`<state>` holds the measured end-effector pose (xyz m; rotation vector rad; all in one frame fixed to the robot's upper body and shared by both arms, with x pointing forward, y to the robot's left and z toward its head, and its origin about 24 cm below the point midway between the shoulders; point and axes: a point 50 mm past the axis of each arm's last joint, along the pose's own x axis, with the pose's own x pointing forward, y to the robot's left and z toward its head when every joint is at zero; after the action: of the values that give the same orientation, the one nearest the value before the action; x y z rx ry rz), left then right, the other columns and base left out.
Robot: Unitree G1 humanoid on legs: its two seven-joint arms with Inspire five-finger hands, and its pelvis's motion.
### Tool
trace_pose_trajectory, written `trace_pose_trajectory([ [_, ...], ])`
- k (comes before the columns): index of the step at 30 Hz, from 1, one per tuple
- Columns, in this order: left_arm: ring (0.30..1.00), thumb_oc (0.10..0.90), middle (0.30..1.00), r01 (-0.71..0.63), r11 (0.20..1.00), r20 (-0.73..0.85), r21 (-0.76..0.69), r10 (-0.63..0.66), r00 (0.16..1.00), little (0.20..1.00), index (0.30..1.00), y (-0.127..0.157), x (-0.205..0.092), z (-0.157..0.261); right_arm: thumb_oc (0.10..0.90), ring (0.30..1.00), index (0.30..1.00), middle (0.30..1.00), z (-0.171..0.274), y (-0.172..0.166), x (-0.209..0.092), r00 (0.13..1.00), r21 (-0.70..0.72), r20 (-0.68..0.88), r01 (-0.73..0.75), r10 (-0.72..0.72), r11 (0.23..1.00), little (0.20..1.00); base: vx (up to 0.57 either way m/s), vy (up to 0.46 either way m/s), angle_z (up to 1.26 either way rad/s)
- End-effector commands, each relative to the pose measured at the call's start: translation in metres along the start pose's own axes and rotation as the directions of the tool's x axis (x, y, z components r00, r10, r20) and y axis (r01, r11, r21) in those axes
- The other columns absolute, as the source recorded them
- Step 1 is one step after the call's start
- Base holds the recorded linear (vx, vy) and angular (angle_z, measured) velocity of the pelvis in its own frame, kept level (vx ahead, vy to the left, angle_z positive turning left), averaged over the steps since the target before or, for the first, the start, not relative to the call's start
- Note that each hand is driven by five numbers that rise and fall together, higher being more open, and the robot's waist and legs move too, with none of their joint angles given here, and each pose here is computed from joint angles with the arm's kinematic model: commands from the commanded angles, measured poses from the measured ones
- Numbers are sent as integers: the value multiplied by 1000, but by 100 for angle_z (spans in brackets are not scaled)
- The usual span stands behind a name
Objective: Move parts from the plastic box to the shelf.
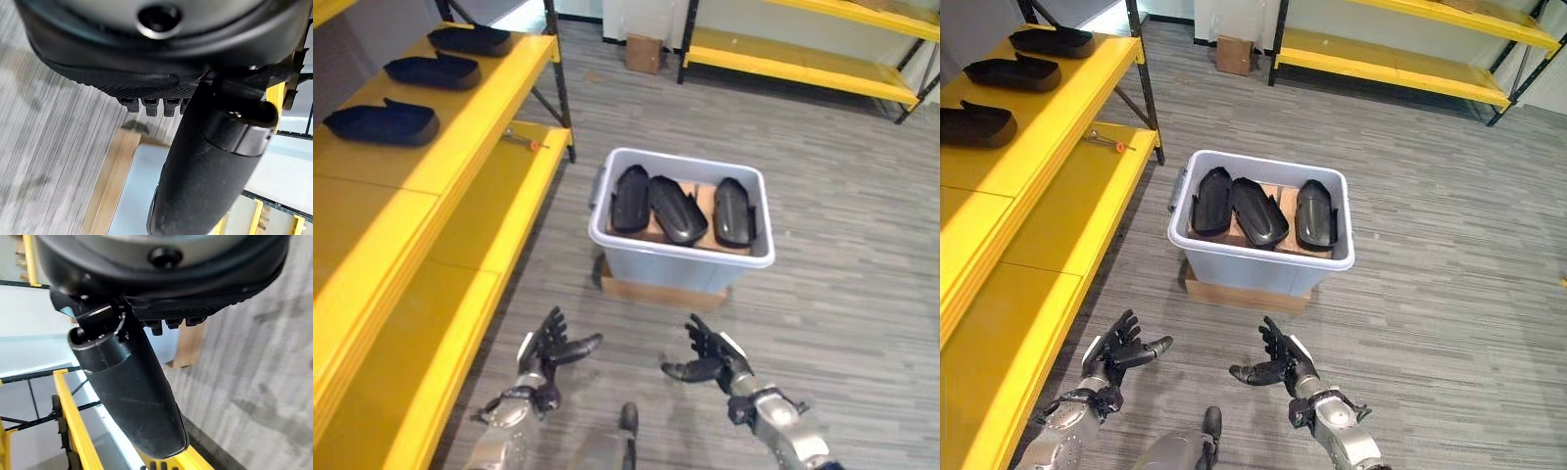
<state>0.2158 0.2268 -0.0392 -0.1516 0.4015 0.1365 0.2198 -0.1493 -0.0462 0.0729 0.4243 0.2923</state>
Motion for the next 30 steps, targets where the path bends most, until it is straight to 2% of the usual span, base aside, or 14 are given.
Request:
trace_pose_trajectory([
  [1,1000,900,1000,86,996,129,27,-89,988,1000,1000,-15,-5,20,900,1000,1000,1000,13,0,0,996,-39,90,-12,16,999,1000,171,224,12],
  [9,1000,900,1000,106,994,120,24,-108,987,1000,1000,-17,-5,17,900,1000,1000,1000,10,-2,-7,996,-37,83,-15,18,999,1000,197,108,11],
  [19,1000,900,1000,106,994,108,12,-107,988,1000,1000,-17,-5,11,900,1000,1000,1000,10,-7,-9,997,-55,77,-13,18,998,1000,269,-213,28],
  [30,1000,900,1000,102,995,94,-12,-100,991,1000,1000,-19,-6,7,900,1000,1000,1000,16,-16,-10,995,-65,95,19,-12,998,1000,97,-127,-14],
])
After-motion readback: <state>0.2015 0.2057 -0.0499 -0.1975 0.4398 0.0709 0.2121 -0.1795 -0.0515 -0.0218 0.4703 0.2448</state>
